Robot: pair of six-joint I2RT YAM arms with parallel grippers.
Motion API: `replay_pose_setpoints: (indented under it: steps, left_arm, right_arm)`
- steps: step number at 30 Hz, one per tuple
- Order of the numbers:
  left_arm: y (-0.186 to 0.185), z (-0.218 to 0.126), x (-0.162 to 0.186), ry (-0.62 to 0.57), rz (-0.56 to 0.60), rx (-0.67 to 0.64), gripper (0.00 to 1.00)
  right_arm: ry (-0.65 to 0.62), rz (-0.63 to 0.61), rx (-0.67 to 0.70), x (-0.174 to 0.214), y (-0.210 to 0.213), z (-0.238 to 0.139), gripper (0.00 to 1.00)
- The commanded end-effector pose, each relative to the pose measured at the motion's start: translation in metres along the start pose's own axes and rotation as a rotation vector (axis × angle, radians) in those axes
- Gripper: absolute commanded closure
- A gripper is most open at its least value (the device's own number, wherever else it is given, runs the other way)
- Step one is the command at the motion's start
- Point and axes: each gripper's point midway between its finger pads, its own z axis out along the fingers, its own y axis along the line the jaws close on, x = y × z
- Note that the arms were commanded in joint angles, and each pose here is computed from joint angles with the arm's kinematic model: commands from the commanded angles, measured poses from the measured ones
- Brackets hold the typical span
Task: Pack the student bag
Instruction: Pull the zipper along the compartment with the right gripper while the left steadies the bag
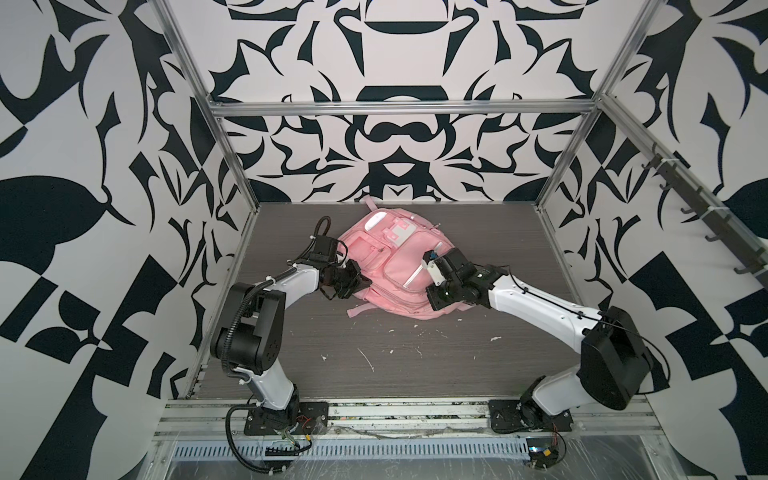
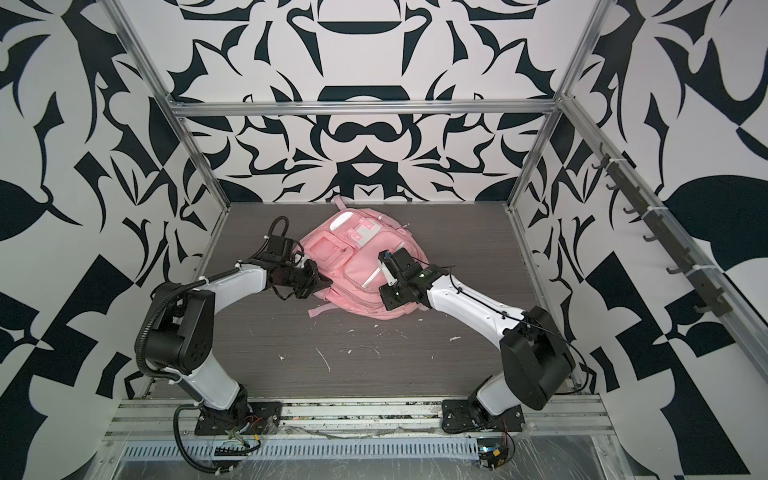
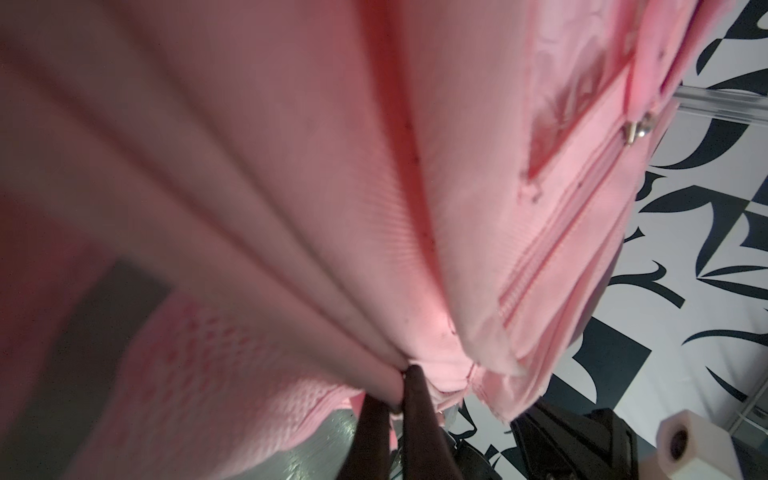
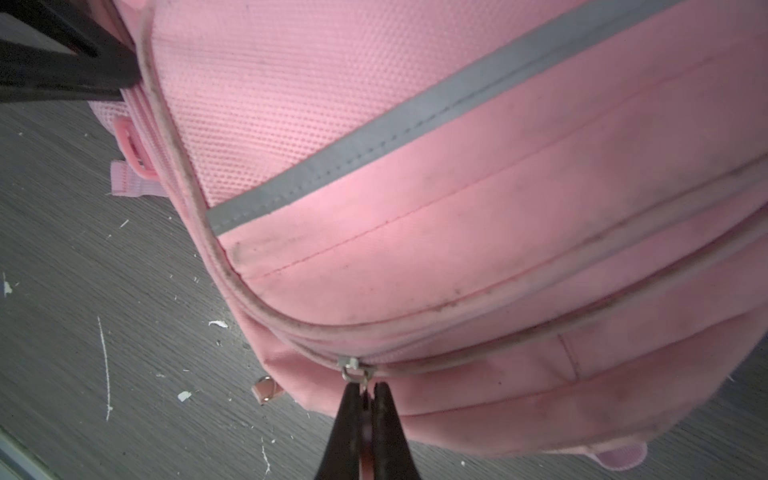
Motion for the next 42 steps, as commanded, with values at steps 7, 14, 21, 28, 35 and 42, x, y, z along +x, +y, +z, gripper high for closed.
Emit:
replay_pose_setpoints:
  steps: [7,14,21,28,35,42]
  left_arm:
    - [0.009,-0.024,-0.045,-0.149,0.058,-0.085,1.00]
    - [-0.007,-0.042,-0.005,-0.049,0.232,-0.203,0.02]
    - [0.017,-0.040,0.062,0.043,0.102,-0.091,0.01]
    - [0.017,-0.011,0.081,0.072,-0.002,0.040,0.02]
    - [0.038,0.009,0.065,-0.002,-0.103,0.044,0.35]
    - [0.035,0.015,0.043,-0.033,-0.126,0.070,0.72]
  right_arm:
    - [0.083,-0.046,0.095,0.015,-0.033,-0.022,1.00]
    - [0.054,-0.072,-0.006,0.005,-0.001,-0.020,1.00]
    - [0.020,-0.138,-0.119,-0.013,0.048,-0.017,1.00]
    - [-0.011,-0.142,-0.278,-0.023,0.105,-0.004,1.00]
    - [-0.021,-0.165,-0.347,-0.028,0.133,-0.001,1.00]
    - [-0.027,-0.156,-0.361,-0.025,0.141,-0.001,1.00]
